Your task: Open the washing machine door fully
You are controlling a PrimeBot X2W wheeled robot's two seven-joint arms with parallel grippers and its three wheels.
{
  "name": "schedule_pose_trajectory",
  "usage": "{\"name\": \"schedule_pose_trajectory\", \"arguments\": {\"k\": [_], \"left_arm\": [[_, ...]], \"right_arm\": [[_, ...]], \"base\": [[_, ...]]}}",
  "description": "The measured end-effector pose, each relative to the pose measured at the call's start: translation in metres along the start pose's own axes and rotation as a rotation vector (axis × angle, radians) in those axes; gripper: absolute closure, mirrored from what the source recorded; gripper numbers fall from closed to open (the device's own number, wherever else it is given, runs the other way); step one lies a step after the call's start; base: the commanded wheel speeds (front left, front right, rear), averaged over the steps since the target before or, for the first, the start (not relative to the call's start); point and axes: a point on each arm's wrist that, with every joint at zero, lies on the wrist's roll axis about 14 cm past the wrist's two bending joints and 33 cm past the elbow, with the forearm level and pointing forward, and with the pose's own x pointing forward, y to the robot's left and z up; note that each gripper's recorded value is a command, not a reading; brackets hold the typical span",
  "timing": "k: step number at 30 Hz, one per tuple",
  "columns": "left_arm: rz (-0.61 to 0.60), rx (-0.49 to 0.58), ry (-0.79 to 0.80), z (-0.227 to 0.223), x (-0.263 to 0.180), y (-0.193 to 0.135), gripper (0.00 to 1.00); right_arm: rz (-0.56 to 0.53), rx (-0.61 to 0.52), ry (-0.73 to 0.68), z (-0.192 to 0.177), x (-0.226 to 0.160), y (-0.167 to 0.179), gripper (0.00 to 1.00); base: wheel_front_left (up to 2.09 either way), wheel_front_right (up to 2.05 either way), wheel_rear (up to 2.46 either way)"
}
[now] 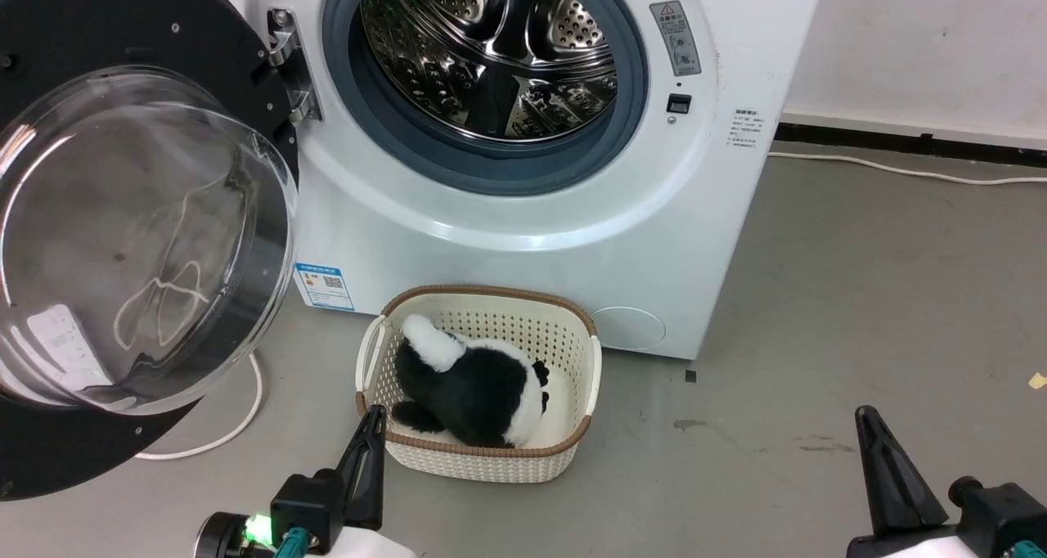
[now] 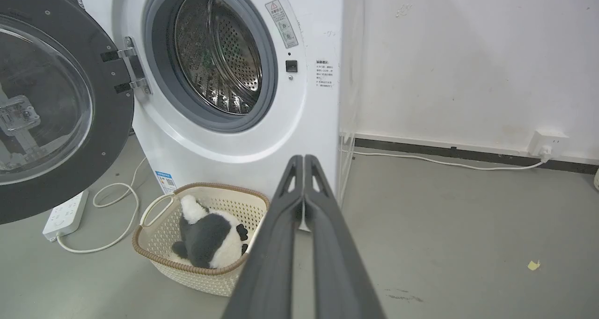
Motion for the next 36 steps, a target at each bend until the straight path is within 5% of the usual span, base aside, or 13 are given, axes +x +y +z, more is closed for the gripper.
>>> {"name": "schedule_pose_trajectory", "arguments": {"k": [36], "left_arm": [[0.012,0.013,0.018,0.0068,0.0064,0.0056,1.0]], "right_arm": [[0.015,-0.018,0.053,-0.0031,-0.0005,0.0047,1.0]], "base": [[0.0,0.0,0.0]]}}
